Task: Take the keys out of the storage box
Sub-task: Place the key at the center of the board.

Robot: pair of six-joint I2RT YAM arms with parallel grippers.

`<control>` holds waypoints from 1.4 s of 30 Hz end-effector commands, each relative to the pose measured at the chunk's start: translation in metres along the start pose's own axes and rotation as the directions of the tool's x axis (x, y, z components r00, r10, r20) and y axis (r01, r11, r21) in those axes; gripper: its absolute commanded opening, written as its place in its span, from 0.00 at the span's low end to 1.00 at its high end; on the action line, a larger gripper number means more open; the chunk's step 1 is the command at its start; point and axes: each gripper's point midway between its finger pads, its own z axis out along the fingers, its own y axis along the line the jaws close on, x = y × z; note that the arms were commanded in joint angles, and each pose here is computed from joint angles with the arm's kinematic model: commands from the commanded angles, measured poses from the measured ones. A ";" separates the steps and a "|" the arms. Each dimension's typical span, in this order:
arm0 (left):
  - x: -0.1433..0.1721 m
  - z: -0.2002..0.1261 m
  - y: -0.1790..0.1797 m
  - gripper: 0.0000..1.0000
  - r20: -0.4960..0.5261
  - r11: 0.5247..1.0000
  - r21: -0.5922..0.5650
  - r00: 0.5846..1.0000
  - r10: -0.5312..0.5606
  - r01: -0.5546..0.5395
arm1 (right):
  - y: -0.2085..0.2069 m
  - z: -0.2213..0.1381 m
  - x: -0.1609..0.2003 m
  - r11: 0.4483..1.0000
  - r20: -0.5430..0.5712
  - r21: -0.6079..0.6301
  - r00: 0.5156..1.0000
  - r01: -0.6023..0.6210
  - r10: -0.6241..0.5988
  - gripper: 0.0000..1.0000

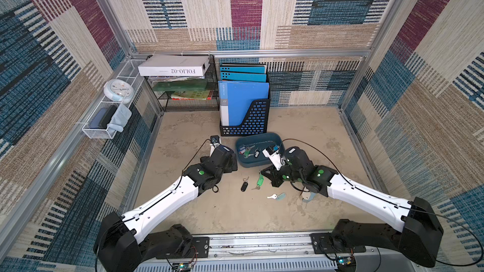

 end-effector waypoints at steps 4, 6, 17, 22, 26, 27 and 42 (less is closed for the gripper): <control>0.011 -0.003 0.012 1.00 -0.036 0.999 -0.038 0.999 -0.032 0.031 | 0.034 0.023 0.053 0.989 -0.151 -0.131 0.988 -0.064 0.044 0.00; 0.013 -0.005 0.014 1.00 -0.038 0.999 -0.037 0.999 -0.038 0.037 | 0.025 0.033 0.071 0.994 -0.204 -0.071 0.977 -0.081 0.065 0.00; 0.018 -0.015 0.021 1.00 -0.018 0.998 -0.010 0.998 -0.058 0.058 | -0.023 0.058 0.116 0.975 -0.293 0.167 0.937 -0.149 0.193 0.00; 0.018 -0.016 0.025 0.99 -0.012 0.998 -0.021 0.998 -0.056 0.055 | -0.033 0.066 0.117 0.963 -0.296 0.221 0.930 -0.153 0.216 0.00; 0.019 -0.016 0.025 1.00 -0.012 0.998 -0.021 0.998 -0.054 0.053 | -0.035 0.076 0.113 0.959 -0.298 0.234 0.927 -0.159 0.226 0.00; 0.018 -0.016 0.025 1.00 -0.011 0.998 -0.022 0.999 -0.053 0.053 | -0.035 0.078 0.113 0.958 -0.298 0.235 0.926 -0.163 0.231 0.00; 0.017 -0.018 0.025 1.00 -0.005 0.999 -0.016 0.999 -0.046 0.046 | -0.027 0.040 0.069 0.960 -0.256 0.270 0.956 -0.074 0.146 0.47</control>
